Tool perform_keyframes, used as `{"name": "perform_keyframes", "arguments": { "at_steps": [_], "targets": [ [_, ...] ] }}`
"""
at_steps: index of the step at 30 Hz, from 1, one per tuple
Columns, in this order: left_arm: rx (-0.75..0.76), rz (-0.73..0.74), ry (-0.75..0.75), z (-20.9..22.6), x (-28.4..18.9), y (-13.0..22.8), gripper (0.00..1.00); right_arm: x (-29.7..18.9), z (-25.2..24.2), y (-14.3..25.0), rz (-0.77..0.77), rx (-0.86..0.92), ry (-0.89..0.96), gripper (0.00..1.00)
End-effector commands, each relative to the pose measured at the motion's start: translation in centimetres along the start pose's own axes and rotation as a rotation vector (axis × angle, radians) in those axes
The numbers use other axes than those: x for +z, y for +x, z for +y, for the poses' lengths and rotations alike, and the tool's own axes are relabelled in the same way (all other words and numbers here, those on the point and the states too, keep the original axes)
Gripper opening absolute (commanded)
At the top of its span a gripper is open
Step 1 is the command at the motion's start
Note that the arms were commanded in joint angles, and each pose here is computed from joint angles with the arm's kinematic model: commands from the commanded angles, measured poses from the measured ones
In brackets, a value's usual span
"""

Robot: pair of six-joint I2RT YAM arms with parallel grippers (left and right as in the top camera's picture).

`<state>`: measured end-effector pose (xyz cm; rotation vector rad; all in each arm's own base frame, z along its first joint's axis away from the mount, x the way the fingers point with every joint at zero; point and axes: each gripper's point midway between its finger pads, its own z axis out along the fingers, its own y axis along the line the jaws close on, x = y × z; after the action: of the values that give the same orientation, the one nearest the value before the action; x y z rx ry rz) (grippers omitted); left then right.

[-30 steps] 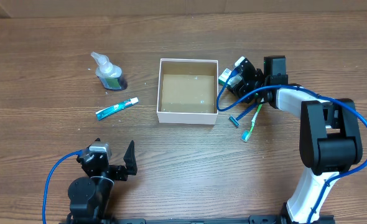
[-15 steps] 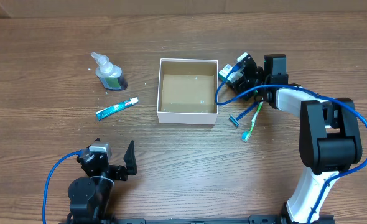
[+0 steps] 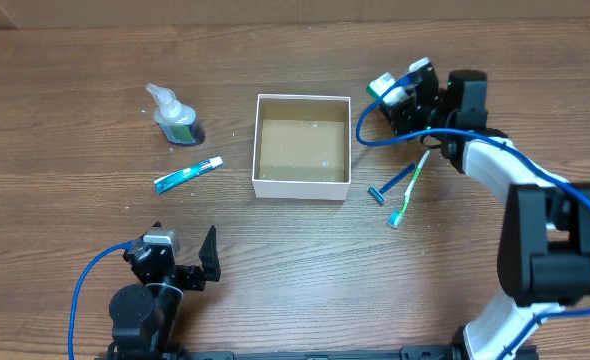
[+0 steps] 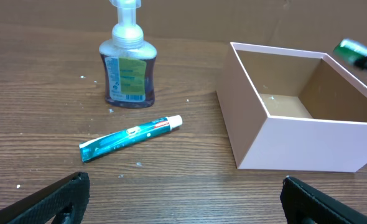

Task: Pack container
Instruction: 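Close the right gripper on the green soap package and lift it, then carry the soap package left over the box with the right gripper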

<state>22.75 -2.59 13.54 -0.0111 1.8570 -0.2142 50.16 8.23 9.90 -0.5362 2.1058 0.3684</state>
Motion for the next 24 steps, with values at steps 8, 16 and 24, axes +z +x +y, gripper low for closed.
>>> {"name": "perform_keyframes", "arguments": {
  "at_steps": [8,16,24],
  "targets": [
    [-0.011,-0.006,0.003,0.0,0.0,0.1,1.00,-6.4,2.4,-8.8,-0.199,-0.003,-0.047,0.46],
    [-0.011,-0.005,0.003,0.0,0.0,0.1,1.00,-9.9,5.1,-11.7,-0.276,-0.052,-0.133,0.45],
    [-0.011,-0.006,0.003,0.0,0.0,0.1,1.00,-10.6,8.0,-12.5,-0.296,-0.083,-0.235,0.45]
  ]
}}
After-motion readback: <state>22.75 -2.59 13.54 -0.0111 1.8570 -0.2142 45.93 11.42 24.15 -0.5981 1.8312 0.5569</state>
